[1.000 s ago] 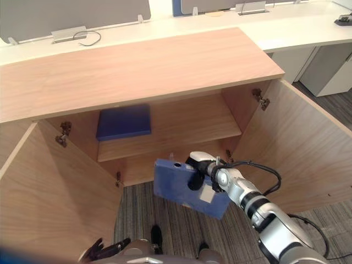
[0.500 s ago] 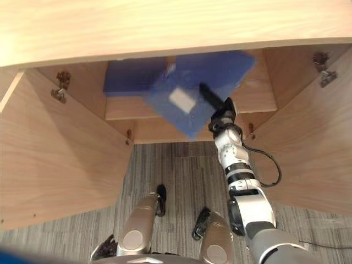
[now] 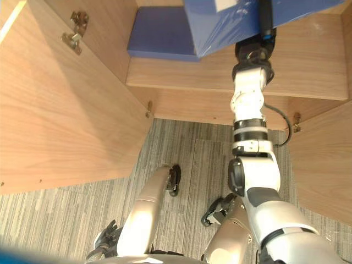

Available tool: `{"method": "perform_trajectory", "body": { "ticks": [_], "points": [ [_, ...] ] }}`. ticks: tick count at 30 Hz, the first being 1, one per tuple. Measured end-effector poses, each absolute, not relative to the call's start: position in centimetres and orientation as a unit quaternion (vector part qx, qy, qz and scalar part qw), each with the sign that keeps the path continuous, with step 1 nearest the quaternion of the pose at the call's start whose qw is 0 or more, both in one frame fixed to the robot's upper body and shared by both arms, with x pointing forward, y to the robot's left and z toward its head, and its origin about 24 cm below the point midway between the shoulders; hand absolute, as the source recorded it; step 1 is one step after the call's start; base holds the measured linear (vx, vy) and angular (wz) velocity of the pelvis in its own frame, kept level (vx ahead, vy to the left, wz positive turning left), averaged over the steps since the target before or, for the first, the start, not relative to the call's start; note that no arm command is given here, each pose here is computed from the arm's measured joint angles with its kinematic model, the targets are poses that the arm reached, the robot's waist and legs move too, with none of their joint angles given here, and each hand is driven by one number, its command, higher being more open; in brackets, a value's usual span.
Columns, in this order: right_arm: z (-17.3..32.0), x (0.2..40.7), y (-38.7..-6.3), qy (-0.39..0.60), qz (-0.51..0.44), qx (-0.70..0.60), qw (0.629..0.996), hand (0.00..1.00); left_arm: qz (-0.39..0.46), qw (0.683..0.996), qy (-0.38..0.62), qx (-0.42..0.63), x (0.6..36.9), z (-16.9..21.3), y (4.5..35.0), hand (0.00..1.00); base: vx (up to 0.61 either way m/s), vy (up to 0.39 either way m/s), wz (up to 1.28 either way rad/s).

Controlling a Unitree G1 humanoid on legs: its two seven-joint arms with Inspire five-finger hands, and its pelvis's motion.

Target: Walk over to the cabinet, pick up the folder, carry it to the office cabinet, place the folder inside the office cabinet, then close the office cabinet door

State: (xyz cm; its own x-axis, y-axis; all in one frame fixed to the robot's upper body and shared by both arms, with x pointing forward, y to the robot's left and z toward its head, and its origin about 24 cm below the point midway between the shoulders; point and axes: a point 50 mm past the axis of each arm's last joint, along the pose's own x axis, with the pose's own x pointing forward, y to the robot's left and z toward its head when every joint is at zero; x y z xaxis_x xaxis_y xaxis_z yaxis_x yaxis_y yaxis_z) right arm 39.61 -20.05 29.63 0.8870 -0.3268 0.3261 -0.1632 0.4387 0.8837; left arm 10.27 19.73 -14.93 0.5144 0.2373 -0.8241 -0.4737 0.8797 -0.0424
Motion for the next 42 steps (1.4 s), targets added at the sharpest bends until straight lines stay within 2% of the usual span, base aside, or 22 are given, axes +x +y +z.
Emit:
{"method": "perform_trajectory", "body": {
  "ticks": [6, 10, 11, 15, 23, 30, 34, 37, 38, 39, 41, 42],
  "points": [
    [33.9, 39.7, -22.6, -0.234, -0.075, 0.563, 0.789, 0.00, 0.200, 0.863, 0.445, -0.132, 10.8, -14.8, 19.4, 1.00, -0.04, 0.028, 0.14],
    [34.2, 39.6, -24.4, -0.221, -0.110, 0.590, 0.769, 0.00, 0.197, 0.865, 0.442, -0.132, 11.2, -14.6, 19.1, 1.00, 0.02, 0.003, 0.20],
    [34.0, 39.6, -24.8, -0.217, -0.121, 0.598, 0.762, 1.00, 0.194, 0.867, 0.440, -0.130, 11.4, -14.5, 19.0, 1.00, 0.04, -0.008, 0.19],
    [33.4, 39.4, -26.4, -0.207, -0.157, 0.618, 0.742, 1.00, 0.192, 0.871, 0.431, -0.134, 11.9, -14.2, 18.7, 1.00, 0.03, -0.012, 0.17],
    [34.0, 38.4, -28.5, -0.226, -0.181, 0.616, 0.733, 1.00, 0.166, 0.888, 0.410, -0.124, 12.3, -13.3, 18.6, 1.00, 0.04, -0.018, 0.01],
    [33.7, 38.2, -29.3, -0.230, -0.189, 0.628, 0.718, 1.00, 0.141, 0.907, 0.378, -0.121, 13.1, -11.9, 18.6, 1.00, 0.03, -0.029, -0.04],
    [33.1, 38.3, -29.4, -0.222, -0.195, 0.621, 0.726, 1.00, 0.136, 0.911, 0.369, -0.123, 13.1, -11.5, 18.5, 1.00, 0.05, -0.038, -0.11],
    [32.3, 38.8, -29.1, -0.191, -0.209, 0.549, 0.787, 1.00, 0.128, 0.911, 0.370, -0.127, 12.8, -11.4, 18.4, 1.00, 0.06, -0.031, -0.11],
    [31.7, 39.1, -29.1, -0.166, -0.226, 0.477, 0.833, 1.00, 0.126, 0.911, 0.370, -0.128, 12.8, -11.4, 18.4, 1.00, 0.04, -0.028, -0.07],
    [31.4, 39.3, -29.0, -0.152, -0.233, 0.436, 0.856, 1.00, 0.126, 0.912, 0.370, -0.129, 12.7, -11.4, 18.4, 1.00, 0.03, -0.028, -0.13],
    [29.9, 40.1, -28.0, -0.097, -0.244, 0.230, 0.937, 1.00, 0.124, 0.914, 0.363, -0.131, 12.2, -11.0, 18.5, 1.00, 0.01, -0.024, -0.19],
    [29.4, 40.3, -27.9, -0.083, -0.245, 0.184, 0.948, 1.00, 0.123, 0.915, 0.362, -0.131, 12.1, -10.9, 18.5, 1.00, 0.00, -0.028, -0.13]
  ]
}}
